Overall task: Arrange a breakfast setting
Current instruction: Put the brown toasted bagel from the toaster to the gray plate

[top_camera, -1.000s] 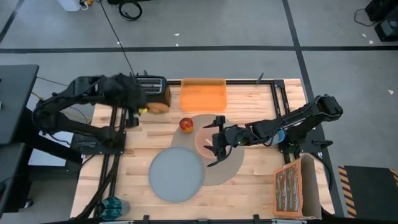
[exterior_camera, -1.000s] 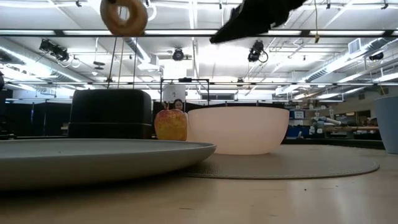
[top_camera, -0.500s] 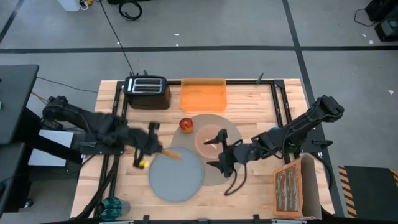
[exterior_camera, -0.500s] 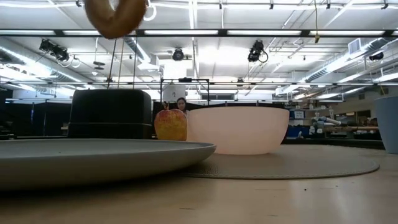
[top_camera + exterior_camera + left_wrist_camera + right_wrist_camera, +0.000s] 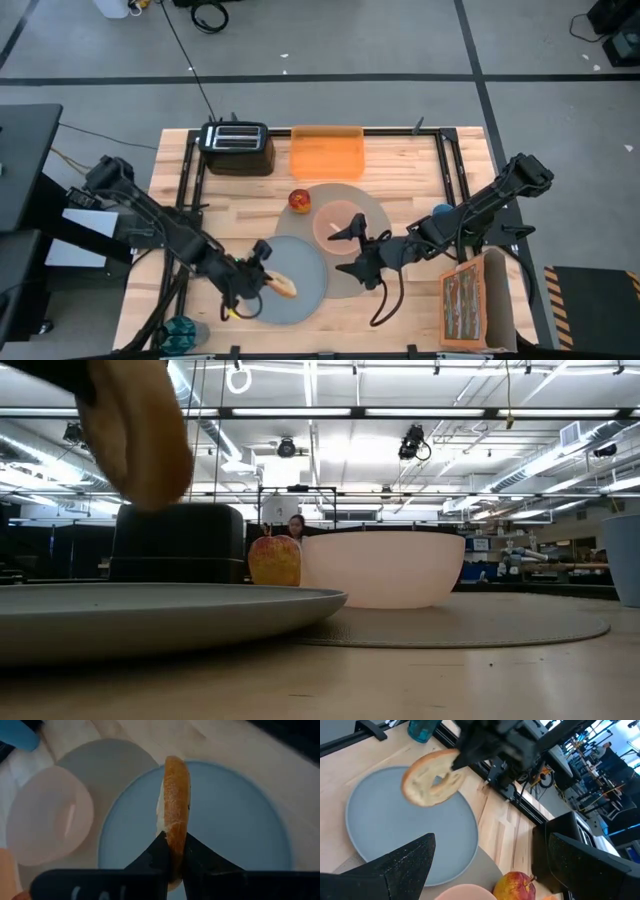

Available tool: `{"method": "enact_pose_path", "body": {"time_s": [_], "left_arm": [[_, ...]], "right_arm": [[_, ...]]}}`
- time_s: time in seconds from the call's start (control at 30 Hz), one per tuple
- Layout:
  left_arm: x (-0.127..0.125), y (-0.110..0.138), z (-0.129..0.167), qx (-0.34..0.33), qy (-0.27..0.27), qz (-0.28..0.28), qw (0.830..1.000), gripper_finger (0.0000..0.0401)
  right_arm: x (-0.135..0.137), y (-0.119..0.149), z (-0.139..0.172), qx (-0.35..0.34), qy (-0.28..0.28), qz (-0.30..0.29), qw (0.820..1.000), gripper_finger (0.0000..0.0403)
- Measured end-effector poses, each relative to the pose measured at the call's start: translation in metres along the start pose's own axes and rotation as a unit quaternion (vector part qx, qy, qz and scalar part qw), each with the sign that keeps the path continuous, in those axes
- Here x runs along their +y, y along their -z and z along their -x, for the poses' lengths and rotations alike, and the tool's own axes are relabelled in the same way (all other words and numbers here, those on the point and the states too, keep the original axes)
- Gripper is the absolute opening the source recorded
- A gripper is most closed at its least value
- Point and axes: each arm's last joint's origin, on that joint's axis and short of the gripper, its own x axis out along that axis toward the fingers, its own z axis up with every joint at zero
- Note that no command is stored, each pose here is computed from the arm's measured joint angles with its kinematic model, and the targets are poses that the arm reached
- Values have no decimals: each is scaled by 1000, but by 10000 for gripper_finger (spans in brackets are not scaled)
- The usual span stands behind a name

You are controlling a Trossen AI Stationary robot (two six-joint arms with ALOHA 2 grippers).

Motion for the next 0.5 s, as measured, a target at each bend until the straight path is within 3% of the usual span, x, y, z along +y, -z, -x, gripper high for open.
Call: {"method": "enact_pose_path", "body": {"time_s": [0.33,0.5], "left_arm": [[-26,8,-36,80,-76,-76,991,37],[-42,8,-39,86,-73,-110,988,38]], "right_arm": [[-10,6,-6,13,13,-21,1000,399],[-13,8,-7,16,17,-24,999,399]]}}
